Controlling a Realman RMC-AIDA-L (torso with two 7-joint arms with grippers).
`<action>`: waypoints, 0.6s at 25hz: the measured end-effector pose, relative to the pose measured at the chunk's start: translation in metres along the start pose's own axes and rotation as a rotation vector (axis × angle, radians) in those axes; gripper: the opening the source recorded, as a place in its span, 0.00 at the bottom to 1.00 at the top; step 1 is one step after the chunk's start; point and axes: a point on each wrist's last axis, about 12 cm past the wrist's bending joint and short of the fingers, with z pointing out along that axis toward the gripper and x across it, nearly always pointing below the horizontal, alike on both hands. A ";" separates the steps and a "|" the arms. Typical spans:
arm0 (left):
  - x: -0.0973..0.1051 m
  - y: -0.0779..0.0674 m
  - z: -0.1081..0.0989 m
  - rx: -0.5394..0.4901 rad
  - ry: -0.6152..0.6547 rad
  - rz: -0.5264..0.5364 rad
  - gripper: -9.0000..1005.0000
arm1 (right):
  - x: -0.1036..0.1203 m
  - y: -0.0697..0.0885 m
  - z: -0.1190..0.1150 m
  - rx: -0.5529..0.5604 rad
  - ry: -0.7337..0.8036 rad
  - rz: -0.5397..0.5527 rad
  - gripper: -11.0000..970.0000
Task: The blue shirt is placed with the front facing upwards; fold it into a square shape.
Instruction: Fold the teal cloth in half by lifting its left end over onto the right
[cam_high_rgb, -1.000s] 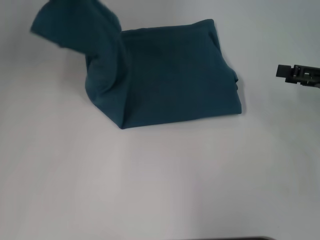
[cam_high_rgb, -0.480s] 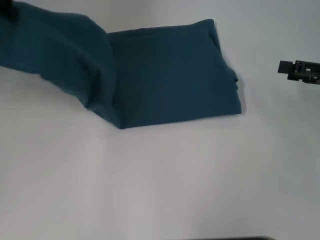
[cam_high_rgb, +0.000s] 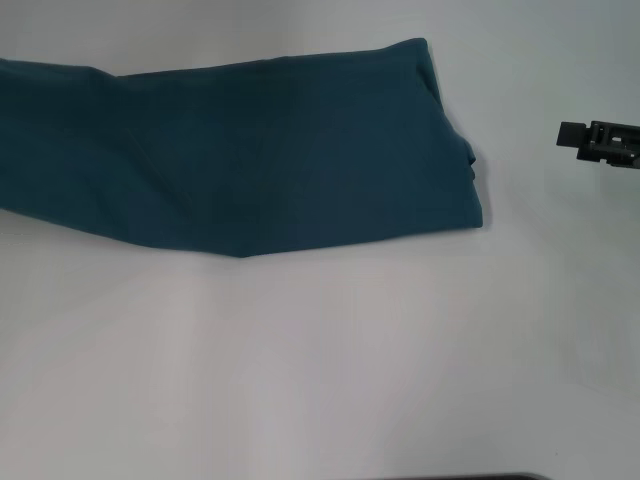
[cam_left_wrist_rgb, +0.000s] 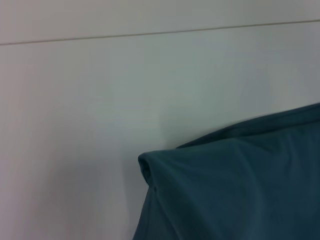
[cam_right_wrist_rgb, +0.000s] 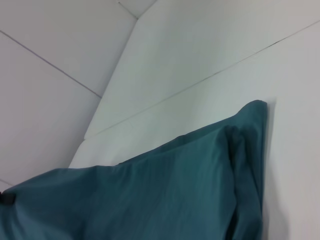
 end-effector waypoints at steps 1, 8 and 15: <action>0.000 -0.001 0.000 0.001 -0.002 0.002 0.06 | 0.000 0.000 0.000 0.001 -0.001 -0.001 0.93; -0.012 -0.029 0.004 0.065 -0.025 0.053 0.05 | -0.001 0.000 0.002 0.005 0.003 -0.004 0.93; -0.026 -0.088 0.005 0.241 -0.028 0.130 0.06 | 0.000 0.000 0.002 0.009 0.016 -0.004 0.93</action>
